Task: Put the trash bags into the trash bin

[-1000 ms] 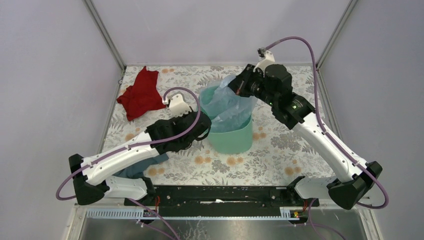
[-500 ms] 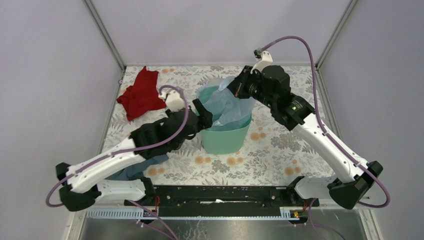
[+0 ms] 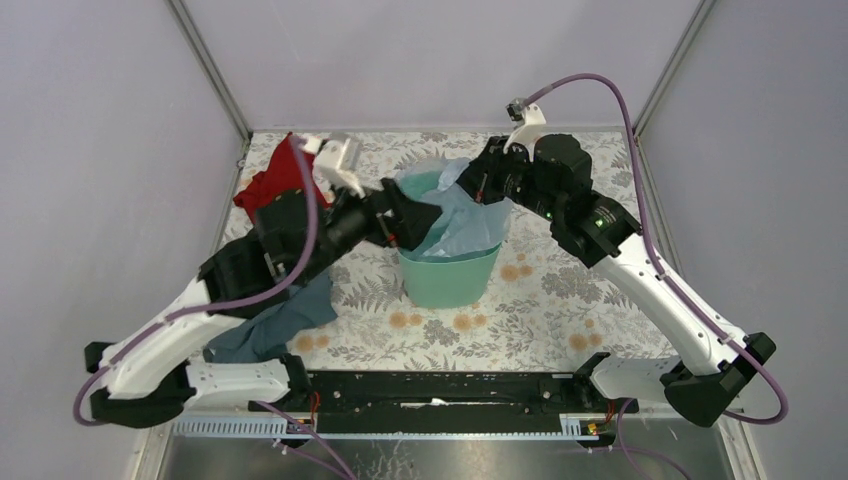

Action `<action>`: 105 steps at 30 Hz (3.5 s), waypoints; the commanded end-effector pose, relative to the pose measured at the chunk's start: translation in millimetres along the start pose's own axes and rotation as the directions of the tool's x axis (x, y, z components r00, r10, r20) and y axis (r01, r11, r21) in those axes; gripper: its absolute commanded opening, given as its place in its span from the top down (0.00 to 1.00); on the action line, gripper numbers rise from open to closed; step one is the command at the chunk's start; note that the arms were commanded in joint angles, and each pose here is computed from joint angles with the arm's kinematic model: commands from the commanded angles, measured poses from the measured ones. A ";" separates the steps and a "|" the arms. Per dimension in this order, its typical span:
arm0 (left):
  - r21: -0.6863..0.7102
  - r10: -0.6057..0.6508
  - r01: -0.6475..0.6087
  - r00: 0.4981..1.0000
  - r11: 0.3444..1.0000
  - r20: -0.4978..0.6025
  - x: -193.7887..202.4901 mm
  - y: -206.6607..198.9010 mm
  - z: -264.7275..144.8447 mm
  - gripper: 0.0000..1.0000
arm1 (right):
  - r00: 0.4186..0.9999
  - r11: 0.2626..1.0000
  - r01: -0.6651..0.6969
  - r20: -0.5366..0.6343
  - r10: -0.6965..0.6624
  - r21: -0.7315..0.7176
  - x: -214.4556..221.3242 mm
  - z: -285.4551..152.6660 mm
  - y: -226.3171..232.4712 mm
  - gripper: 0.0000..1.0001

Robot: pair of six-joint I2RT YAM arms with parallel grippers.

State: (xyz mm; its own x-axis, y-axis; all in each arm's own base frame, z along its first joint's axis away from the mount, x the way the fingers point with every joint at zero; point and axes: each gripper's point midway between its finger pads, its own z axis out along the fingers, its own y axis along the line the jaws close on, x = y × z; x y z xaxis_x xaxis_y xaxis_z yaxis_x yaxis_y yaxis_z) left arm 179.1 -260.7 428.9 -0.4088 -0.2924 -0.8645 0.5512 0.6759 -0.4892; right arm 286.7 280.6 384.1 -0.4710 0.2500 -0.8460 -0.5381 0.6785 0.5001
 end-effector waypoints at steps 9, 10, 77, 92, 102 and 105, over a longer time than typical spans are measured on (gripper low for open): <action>-0.102 0.182 -0.187 0.982 0.977 -0.058 7.3 -1.7 81.9 0.51 | 0.995 0.996 0.087 -0.048 -0.088 -0.031 0.6 -11.9 7.4 0.83; -0.119 0.179 -0.185 0.982 0.976 -0.057 8.3 3.6 80.3 0.61 | 0.994 0.995 0.098 -0.054 -0.099 -0.020 2.4 -14.6 4.4 0.77; -0.601 0.301 -0.232 0.954 0.765 0.015 36.2 163.1 -33.9 0.63 | 0.969 0.989 0.040 0.237 -0.074 0.145 -38.0 -61.8 22.5 1.00; -0.104 -0.408 0.408 0.913 0.907 0.023 13.7 52.1 -99.8 0.01 | 0.970 0.999 0.011 0.241 -0.023 0.052 -29.0 -59.9 34.4 1.00; -0.027 -0.751 0.757 0.642 0.653 -0.158 14.6 -22.0 -52.3 0.01 | 0.960 0.999 0.045 0.274 -0.051 0.025 -29.1 -68.4 34.4 1.00; -0.098 -0.856 0.857 0.484 0.506 -0.183 35.8 -23.6 -34.1 0.06 | 0.957 0.998 0.055 0.286 -0.057 0.017 -31.3 -73.5 35.4 1.00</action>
State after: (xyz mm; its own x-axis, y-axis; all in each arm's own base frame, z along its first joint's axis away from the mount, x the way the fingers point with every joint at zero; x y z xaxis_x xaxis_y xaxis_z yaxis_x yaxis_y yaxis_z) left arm 132.5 -236.0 406.8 -0.7524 -0.5853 -0.3021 0.0811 0.3728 -0.9243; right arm 237.5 252.9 414.0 -0.2889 0.3483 -0.8918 -0.5051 0.7358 0.4510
